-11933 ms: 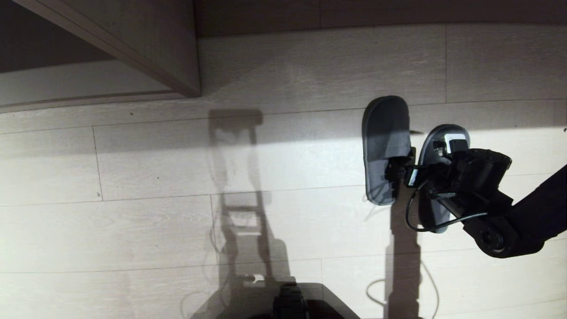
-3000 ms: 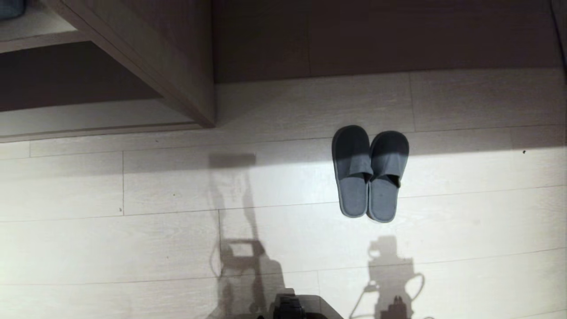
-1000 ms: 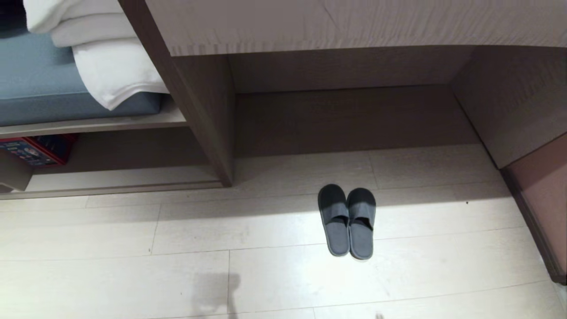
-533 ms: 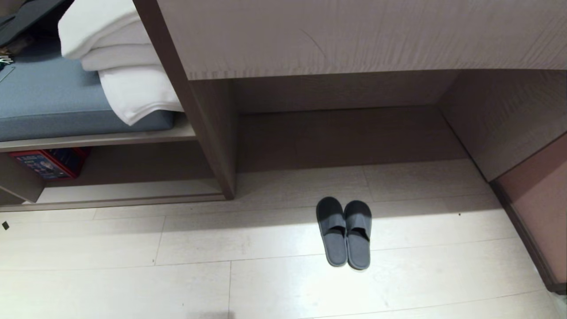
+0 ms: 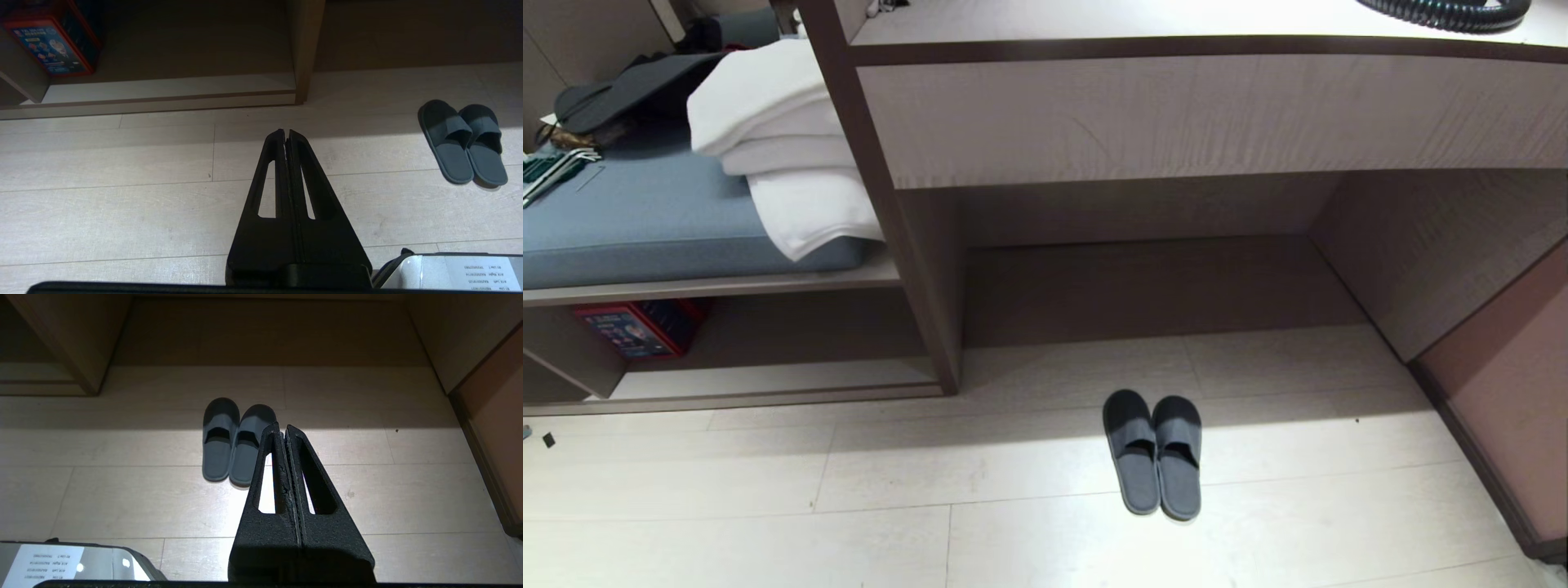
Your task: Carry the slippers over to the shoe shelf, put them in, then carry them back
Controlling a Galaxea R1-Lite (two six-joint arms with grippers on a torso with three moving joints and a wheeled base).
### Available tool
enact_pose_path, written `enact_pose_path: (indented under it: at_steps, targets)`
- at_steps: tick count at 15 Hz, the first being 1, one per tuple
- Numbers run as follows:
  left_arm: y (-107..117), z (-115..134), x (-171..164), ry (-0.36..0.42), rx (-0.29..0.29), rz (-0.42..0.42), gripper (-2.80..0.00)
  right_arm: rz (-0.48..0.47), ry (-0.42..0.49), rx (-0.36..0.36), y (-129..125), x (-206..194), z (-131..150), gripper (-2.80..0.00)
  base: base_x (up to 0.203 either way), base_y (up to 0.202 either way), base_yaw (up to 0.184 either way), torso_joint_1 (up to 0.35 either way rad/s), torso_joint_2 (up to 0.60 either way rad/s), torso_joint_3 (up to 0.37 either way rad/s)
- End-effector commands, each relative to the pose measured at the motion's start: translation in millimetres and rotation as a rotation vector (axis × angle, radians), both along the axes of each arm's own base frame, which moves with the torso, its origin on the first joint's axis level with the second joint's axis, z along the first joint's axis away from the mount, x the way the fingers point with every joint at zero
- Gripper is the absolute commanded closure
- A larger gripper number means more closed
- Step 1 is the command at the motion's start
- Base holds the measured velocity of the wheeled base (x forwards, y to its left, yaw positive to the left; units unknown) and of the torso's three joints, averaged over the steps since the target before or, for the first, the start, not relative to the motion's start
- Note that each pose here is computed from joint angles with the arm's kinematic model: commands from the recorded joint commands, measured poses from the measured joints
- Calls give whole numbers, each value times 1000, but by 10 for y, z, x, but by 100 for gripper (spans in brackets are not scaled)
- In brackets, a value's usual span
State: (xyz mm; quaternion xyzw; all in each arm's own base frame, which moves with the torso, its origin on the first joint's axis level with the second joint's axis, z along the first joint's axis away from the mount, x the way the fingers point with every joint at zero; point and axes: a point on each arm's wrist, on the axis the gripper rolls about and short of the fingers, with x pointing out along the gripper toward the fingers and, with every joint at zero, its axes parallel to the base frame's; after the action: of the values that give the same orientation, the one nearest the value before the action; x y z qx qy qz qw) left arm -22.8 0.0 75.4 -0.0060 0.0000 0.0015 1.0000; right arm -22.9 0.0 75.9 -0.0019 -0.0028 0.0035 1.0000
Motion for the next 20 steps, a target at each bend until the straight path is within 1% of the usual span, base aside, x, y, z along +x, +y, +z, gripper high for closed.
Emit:
enact_pose_path:
  at_steps: [1, 20]
  targets:
    - [0, 1, 0, 0, 0, 1, 0, 1, 1, -1, 0, 1, 1, 0, 0, 0, 0, -1, -1, 198]
    - [0, 1, 0, 0, 0, 0, 0, 1, 0, -1, 0, 0, 0, 0, 0, 0, 0, 3, 2, 202]
